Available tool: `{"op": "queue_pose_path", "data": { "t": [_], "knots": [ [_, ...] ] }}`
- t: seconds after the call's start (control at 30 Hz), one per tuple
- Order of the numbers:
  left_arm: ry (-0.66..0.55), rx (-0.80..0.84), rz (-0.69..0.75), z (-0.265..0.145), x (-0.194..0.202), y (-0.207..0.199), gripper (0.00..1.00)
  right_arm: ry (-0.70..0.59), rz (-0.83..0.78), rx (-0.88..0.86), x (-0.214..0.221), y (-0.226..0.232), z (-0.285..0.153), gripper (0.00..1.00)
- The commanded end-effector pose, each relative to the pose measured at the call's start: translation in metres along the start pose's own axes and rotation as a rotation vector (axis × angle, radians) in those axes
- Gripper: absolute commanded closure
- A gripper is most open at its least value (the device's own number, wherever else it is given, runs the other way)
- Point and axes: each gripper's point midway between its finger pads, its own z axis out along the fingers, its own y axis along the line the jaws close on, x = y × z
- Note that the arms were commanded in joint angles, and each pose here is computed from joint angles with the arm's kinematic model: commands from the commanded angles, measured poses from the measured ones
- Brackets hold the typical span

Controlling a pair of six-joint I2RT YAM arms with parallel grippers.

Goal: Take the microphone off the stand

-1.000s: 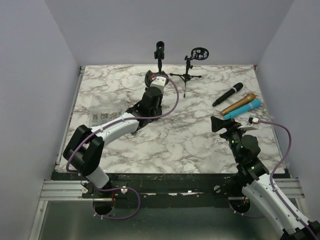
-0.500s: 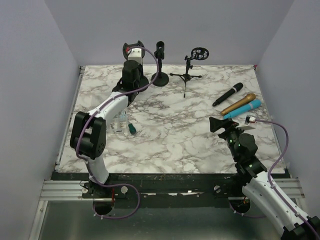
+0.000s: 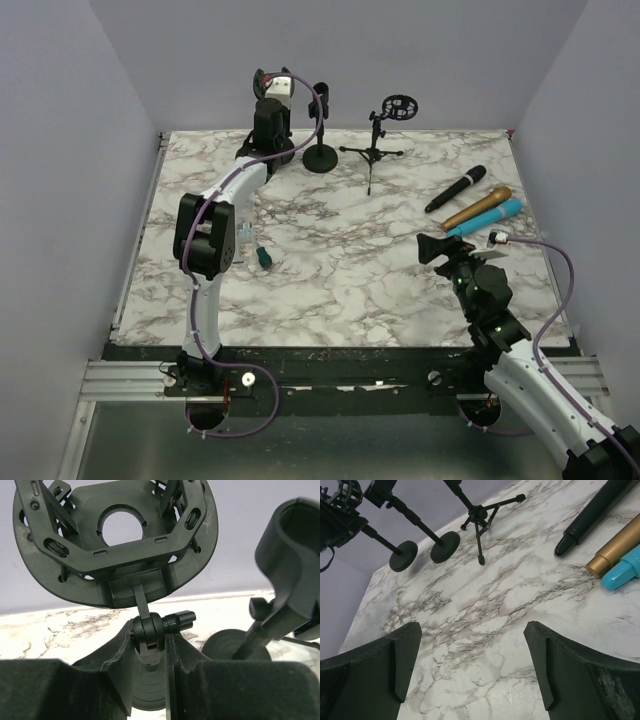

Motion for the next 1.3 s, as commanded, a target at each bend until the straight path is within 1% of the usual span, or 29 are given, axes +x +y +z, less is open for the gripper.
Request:
{"op": "queue_pose_path", "data": {
  "t": [0.0,0.07,0.2,0.23,0.3,0.37,0.4,0.43,0.57,0.6,0.63,0.73,0.8,0.87,0.97,1.03,1.13,1.27],
  "knots": [
    [-0.077,-0.051,0.0,0.007,-0.025,0.015,0.96,-0.023,-0.009,0.004,-0.001,-0.002,0.005,0.06],
    [-0.063,-0.049,-0.021,0.008,-0.017,0.014,0.94,-0.008,-0.017,0.021,0.004,-0.006,0.007,0.06],
    [-0.046,-0.045,-0.046,0.007,-0.004,0.013,0.87,-0.001,-0.014,0.022,0.007,-0.008,0.006,0.06],
    [-0.05,-0.054,-0.052,0.007,-0.002,0.015,0.84,-0.004,-0.011,0.013,0.006,-0.006,0.006,0.06],
    [-0.056,-0.064,-0.069,0.008,-0.001,0.017,0.75,-0.003,-0.012,0.002,0.006,-0.003,0.007,0.06],
    [-0.056,-0.068,-0.076,0.01,-0.002,0.019,0.72,0.003,-0.017,0.004,0.006,-0.003,0.008,0.06],
    [-0.057,-0.069,-0.078,0.011,-0.002,0.019,0.68,0.01,-0.02,0.008,0.007,-0.003,0.008,0.06],
    [-0.052,-0.068,-0.079,0.009,-0.002,0.019,0.59,0.015,-0.022,0.015,0.008,-0.004,0.008,0.06],
    [-0.03,-0.09,-0.087,-0.005,-0.001,0.026,0.27,0.015,-0.023,0.011,0.006,-0.003,0.006,0.06],
    [-0.026,-0.097,-0.095,-0.012,-0.002,0.028,0.21,0.011,-0.023,0.003,0.003,-0.001,0.005,0.06],
    [-0.021,-0.098,-0.108,-0.016,-0.002,0.03,0.17,0.007,-0.023,-0.005,0.0,0.002,0.005,0.06],
    [0.003,-0.072,-0.151,-0.035,-0.003,0.027,0.09,0.002,-0.023,-0.02,-0.006,0.008,0.003,0.06],
    [0.038,-0.046,-0.242,-0.051,0.003,0.021,0.02,0.014,-0.023,-0.021,-0.007,0.01,0.002,0.06],
    [0.099,-0.025,-0.333,-0.069,0.012,0.015,0.01,0.036,-0.024,-0.022,-0.004,0.011,0.0,0.06],
    [0.231,-0.061,-0.453,-0.101,0.03,0.016,0.01,0.079,-0.019,-0.002,0.002,0.008,-0.002,0.06],
    [0.279,-0.011,-0.521,-0.126,0.035,0.007,0.01,0.109,-0.022,-0.005,0.006,0.009,-0.004,0.05],
    [0.285,0.09,-0.595,-0.16,0.036,-0.007,0.01,0.158,-0.029,-0.005,0.013,0.01,-0.006,0.05],
    [0.296,0.207,-0.609,-0.209,0.026,-0.016,0.02,0.248,-0.026,0.02,0.031,0.004,-0.012,0.04]
  ]
}}
